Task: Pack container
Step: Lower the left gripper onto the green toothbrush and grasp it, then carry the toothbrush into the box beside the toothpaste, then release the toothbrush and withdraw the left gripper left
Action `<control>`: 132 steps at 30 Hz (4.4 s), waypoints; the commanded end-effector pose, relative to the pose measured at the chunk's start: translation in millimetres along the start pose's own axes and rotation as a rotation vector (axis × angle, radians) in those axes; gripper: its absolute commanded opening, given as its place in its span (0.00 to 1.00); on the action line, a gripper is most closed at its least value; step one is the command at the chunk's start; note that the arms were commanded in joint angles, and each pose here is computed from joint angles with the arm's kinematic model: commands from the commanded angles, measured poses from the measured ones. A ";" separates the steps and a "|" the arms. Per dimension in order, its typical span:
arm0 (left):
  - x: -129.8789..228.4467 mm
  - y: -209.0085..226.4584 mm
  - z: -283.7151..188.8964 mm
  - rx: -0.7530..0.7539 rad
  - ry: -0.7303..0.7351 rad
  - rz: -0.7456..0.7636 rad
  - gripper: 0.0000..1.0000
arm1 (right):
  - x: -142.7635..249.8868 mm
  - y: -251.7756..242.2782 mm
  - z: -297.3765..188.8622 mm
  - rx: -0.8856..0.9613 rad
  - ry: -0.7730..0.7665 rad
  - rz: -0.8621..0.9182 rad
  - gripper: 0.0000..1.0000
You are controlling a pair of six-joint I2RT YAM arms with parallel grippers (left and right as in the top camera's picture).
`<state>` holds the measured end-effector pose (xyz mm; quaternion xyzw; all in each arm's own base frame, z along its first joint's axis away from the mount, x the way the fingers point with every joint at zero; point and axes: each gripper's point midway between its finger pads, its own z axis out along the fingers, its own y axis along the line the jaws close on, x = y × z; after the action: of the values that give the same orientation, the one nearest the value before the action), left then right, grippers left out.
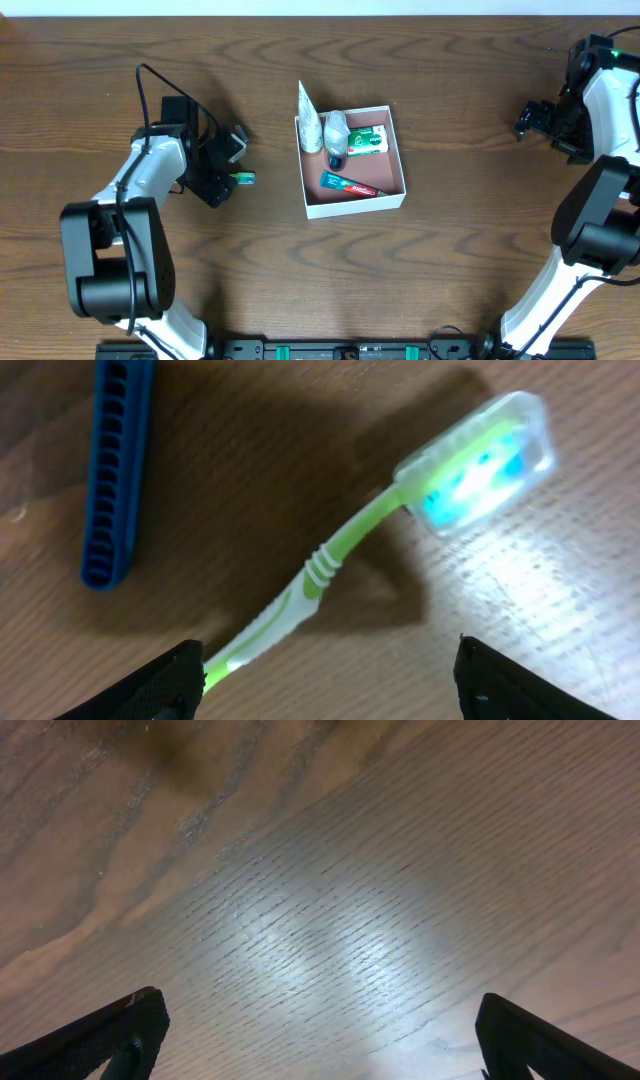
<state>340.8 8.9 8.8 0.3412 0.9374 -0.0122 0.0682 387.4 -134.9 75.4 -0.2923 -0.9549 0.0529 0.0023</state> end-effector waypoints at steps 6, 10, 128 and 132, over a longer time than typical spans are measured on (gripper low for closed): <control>16.4 2.8 21.8 0.054 0.043 -0.068 0.80 | -1.4 -2.9 -0.5 0.009 -0.004 0.014 0.99; 19.3 0.5 28.1 0.070 0.059 -0.100 0.79 | -1.3 -2.9 -0.5 0.009 -0.004 0.014 0.99; -184.5 -244.3 -164.2 -0.268 -0.570 0.906 0.43 | -1.4 -2.9 -0.5 0.009 -0.004 0.014 0.99; -178.9 -264.8 -202.9 -0.253 -0.680 0.840 0.44 | -1.5 -2.9 -0.6 0.009 -0.005 0.014 0.99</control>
<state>291.0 -287.9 185.1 0.6855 0.6350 0.0357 0.3544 387.4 -134.9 75.4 -0.2923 -0.9549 0.0529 0.0023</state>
